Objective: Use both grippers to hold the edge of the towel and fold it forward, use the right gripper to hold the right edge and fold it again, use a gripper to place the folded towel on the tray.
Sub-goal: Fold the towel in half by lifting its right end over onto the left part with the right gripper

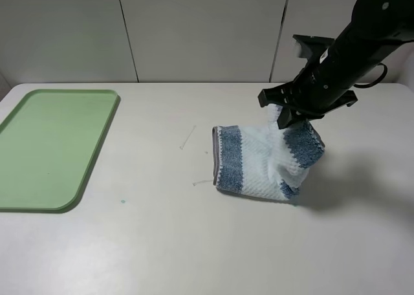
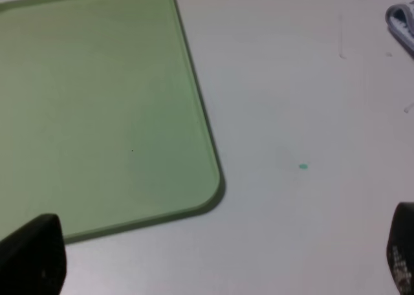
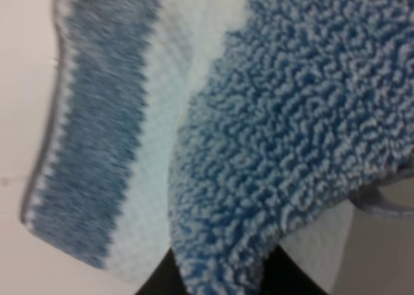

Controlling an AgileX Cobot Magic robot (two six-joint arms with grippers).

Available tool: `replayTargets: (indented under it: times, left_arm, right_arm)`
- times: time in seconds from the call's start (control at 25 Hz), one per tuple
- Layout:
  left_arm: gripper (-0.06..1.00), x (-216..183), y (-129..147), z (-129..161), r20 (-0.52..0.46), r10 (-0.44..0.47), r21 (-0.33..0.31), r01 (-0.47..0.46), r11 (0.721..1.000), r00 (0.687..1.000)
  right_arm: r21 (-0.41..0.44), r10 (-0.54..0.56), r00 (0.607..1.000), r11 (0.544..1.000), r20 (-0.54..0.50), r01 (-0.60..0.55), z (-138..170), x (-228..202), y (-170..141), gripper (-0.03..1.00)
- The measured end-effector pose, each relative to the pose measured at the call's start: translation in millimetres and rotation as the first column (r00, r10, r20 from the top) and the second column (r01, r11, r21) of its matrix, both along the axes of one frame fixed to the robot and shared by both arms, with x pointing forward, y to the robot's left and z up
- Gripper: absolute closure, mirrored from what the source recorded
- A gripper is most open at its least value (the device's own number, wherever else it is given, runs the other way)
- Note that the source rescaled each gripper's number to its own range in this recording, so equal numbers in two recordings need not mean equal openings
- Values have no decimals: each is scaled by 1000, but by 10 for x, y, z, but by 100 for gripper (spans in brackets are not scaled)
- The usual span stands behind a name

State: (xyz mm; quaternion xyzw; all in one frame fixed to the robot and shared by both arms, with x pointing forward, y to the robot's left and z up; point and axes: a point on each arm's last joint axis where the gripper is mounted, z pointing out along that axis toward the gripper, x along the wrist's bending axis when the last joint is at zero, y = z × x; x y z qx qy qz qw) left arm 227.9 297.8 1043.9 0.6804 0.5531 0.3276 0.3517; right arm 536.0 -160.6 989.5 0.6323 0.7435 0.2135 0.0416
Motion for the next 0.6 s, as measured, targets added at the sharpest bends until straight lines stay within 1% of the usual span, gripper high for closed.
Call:
replayTargets:
  times: [0.24, 0.6]
  left_arm:
    - [-5, 0, 0, 0, 0, 0, 0, 0, 1000, 1000]
    - [-5, 0, 0, 0, 0, 0, 0, 0, 1000, 1000]
  right_arm:
    - [41, -20, 1000, 999, 23, 19, 18, 17, 45, 88]
    - [72, 10, 997, 997, 80, -15, 15, 1, 234, 88]
